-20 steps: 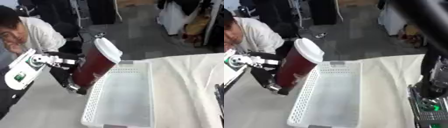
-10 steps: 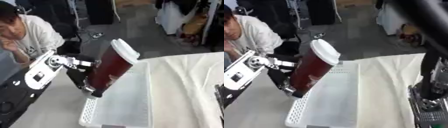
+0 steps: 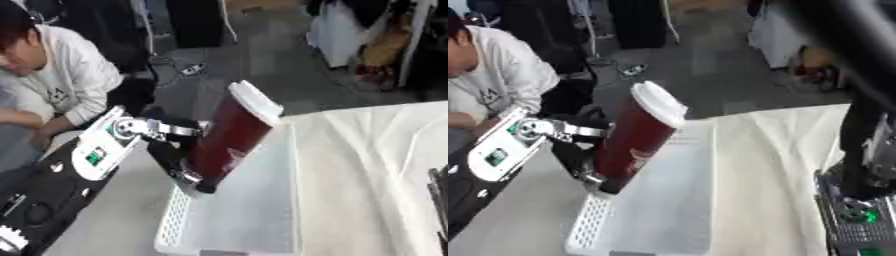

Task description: Pick up objects on the table and place them in the box.

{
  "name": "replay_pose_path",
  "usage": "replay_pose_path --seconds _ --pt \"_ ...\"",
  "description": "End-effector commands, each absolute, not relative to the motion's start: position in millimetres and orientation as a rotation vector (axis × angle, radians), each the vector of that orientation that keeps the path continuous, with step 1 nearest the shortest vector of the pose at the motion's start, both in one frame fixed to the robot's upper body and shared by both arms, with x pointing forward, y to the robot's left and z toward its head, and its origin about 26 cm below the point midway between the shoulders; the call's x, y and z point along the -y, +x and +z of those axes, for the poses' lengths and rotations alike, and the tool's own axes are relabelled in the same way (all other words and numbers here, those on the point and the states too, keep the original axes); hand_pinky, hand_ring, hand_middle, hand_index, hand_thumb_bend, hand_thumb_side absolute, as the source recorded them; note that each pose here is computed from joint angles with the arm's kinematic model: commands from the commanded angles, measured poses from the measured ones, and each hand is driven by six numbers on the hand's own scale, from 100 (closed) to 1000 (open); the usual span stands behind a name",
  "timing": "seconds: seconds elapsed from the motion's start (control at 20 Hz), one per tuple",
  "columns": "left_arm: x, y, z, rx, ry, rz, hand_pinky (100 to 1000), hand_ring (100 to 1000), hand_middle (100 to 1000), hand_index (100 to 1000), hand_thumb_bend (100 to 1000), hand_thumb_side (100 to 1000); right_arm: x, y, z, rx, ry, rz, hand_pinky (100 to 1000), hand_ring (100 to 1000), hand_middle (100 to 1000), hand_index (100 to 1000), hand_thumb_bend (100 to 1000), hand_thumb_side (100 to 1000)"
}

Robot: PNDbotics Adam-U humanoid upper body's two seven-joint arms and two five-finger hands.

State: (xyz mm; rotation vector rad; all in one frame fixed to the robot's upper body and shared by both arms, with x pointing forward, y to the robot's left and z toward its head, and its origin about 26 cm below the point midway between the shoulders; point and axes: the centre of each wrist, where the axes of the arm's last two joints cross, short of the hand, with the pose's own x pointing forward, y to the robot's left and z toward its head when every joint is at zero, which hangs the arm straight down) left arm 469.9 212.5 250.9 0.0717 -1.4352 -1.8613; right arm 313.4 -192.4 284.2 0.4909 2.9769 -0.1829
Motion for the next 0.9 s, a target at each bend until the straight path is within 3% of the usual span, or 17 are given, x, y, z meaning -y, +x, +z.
replay_pose_path --seconds 0.05,0.3,0.4,0.45,0.5,0.55,0.6,0.65,0.7,0.75,0.8,0.85,0.9 --pt "-222 476 261 1.436 0.073 -1.853 100 100 107 533 100 611 189 311 292 -2.949 0.465 -0.167 468 572 588 647 100 1000" --pt "-230 484 255 1.455 0.105 -1.702 100 100 130 566 100 596 189 310 292 -2.948 0.462 -0.163 468 572 588 647 100 1000" --pt "-230 487 250 1.478 0.112 -1.645 100 100 194 630 100 622 188 310 292 -2.947 0.460 -0.162 469 573 589 647 100 1000" --pt "-229 488 248 1.485 0.111 -1.628 100 100 174 610 100 612 188 310 293 -2.947 0.459 -0.161 469 573 589 647 100 1000" --pt "-227 488 246 1.490 0.107 -1.620 100 121 276 665 100 673 188 310 293 -2.946 0.457 -0.160 469 573 589 647 100 1000" --pt "-226 489 244 1.494 0.105 -1.617 100 100 249 653 100 638 188 310 293 -2.946 0.456 -0.159 469 573 589 647 100 1000" --pt "-225 489 243 1.498 0.103 -1.619 181 304 426 758 100 803 188 310 293 -2.946 0.455 -0.159 468 573 589 647 100 1000" --pt "-224 490 242 1.501 0.104 -1.625 157 280 405 745 100 791 187 310 293 -2.946 0.454 -0.159 469 573 589 647 100 1000" --pt "-223 490 241 1.500 0.106 -1.640 446 551 648 887 100 933 187 310 293 -2.945 0.452 -0.158 469 573 589 647 100 1000" --pt "-223 490 240 1.499 0.112 -1.654 547 648 726 924 100 983 187 310 293 -2.944 0.450 -0.157 469 573 589 647 100 1000" --pt "-222 490 240 1.502 0.117 -1.663 585 702 757 956 100 1000 187 310 293 -2.944 0.448 -0.157 469 573 590 647 100 1000" --pt "-223 491 239 1.505 0.120 -1.668 547 648 726 924 100 983 187 310 294 -2.943 0.447 -0.156 469 573 589 647 100 1000" --pt "-223 491 237 1.506 0.119 -1.672 713 849 834 1000 100 1000 187 310 294 -2.943 0.447 -0.155 469 573 590 647 100 1000"
